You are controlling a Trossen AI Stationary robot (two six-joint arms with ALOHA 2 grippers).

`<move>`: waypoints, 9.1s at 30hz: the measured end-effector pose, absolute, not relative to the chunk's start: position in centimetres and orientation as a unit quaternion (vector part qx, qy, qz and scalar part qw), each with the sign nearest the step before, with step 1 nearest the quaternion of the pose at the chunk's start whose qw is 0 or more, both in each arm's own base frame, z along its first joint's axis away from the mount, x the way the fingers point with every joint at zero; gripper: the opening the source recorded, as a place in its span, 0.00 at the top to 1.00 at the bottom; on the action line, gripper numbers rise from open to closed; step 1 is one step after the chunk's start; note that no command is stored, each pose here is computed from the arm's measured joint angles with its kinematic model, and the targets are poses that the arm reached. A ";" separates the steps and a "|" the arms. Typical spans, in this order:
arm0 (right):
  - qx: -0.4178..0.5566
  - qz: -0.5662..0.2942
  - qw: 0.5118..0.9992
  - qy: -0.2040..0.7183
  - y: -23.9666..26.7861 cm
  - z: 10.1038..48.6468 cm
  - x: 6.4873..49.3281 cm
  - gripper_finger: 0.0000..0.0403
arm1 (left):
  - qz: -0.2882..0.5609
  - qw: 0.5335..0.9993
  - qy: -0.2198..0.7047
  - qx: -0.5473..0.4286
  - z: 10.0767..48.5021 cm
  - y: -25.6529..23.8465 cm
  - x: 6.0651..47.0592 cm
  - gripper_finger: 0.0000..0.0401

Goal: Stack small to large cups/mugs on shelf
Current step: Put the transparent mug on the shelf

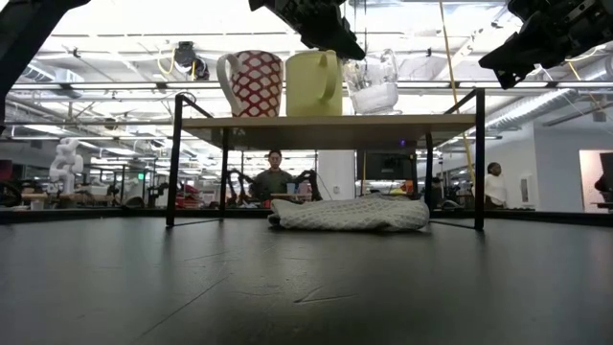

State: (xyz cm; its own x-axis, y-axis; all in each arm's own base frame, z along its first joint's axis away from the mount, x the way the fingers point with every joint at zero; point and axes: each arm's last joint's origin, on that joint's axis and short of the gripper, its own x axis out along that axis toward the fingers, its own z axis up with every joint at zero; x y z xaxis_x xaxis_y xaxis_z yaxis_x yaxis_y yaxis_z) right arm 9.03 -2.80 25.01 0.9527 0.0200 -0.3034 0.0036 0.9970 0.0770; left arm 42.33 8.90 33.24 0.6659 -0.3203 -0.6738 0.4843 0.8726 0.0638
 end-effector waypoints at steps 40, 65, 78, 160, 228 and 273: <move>0.038 0.004 0.987 0.154 -2.8 25.0 9.0 1.00 | -0.230 0.900 0.341 0.147 33.2 8.4 42.4 1.00; 0.038 0.004 0.987 0.153 -2.8 25.0 9.0 1.00 | -0.231 0.902 0.340 0.132 33.2 8.6 42.4 0.99; 0.038 0.004 0.987 0.154 -2.8 25.0 9.0 1.00 | -0.227 0.905 0.339 0.123 33.3 9.0 42.3 0.99; 0.028 0.023 0.984 0.172 -2.7 24.7 9.6 1.00 | -0.266 0.901 0.283 0.191 40.4 3.8 37.0 0.99; -0.001 0.063 0.980 0.191 -2.3 24.3 10.7 1.00 | -0.097 0.987 0.029 0.128 17.6 1.0 13.8 1.00; -0.130 0.062 0.944 0.296 -4.6 35.0 21.2 1.00 | -0.108 0.989 0.030 0.102 17.6 0.9 13.8 0.99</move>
State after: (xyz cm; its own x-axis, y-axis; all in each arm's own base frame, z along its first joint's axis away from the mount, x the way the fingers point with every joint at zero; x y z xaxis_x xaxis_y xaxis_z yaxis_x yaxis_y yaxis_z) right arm 21.22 -4.55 35.03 0.8170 0.0406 -0.5752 -0.1950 0.9582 -0.2093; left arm 13.80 0.88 17.56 0.9749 -0.2072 -0.0808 0.2194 0.9561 0.1946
